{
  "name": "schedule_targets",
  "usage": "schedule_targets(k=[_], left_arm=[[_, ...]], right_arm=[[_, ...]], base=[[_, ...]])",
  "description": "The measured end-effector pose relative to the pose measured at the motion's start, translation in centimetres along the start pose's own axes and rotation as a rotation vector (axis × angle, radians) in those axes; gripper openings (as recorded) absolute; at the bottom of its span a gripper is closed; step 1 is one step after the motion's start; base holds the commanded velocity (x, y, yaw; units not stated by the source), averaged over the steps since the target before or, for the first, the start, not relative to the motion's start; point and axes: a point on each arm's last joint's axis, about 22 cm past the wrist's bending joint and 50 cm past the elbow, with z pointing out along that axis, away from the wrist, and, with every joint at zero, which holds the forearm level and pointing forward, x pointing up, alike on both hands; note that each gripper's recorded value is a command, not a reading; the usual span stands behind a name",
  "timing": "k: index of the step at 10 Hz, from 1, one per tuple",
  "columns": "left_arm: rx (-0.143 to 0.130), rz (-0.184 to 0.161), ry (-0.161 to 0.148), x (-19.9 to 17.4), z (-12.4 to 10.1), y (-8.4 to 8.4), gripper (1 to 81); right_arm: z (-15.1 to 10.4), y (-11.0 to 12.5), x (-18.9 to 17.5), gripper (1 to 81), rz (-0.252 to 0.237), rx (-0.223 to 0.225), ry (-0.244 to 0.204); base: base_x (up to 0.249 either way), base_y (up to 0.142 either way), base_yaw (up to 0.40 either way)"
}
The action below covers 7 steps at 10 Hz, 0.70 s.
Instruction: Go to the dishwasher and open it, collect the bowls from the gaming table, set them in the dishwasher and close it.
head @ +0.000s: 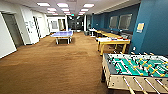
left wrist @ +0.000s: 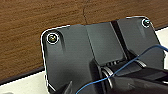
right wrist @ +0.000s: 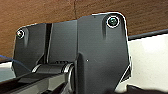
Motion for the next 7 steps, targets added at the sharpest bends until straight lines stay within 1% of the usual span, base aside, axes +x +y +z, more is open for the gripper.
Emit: schedule_targets(k=[2,4,7], left_arm=[[0.009,-0.001,-0.009,-0.68,-0.14,-0.6,81.1],[0.012,0.0,-0.006,-0.4,-0.17,-0.84,81.1],[0.007,-0.001,-0.011,-0.87,-0.13,-0.44,81.1]], right_arm=[[0.12,-0.58,-0.86,81.1,0.002,0.007,-0.01],[0.22,-1.14,-0.69,81.1,0.002,0.015,-0.008],[0.15,-0.85,-1.47,81.1,0.004,0.012,-0.018]], base=[[0.102,0.077,0.0],[0.102,0.0,0.0],[0.114,0.0,0.0]])
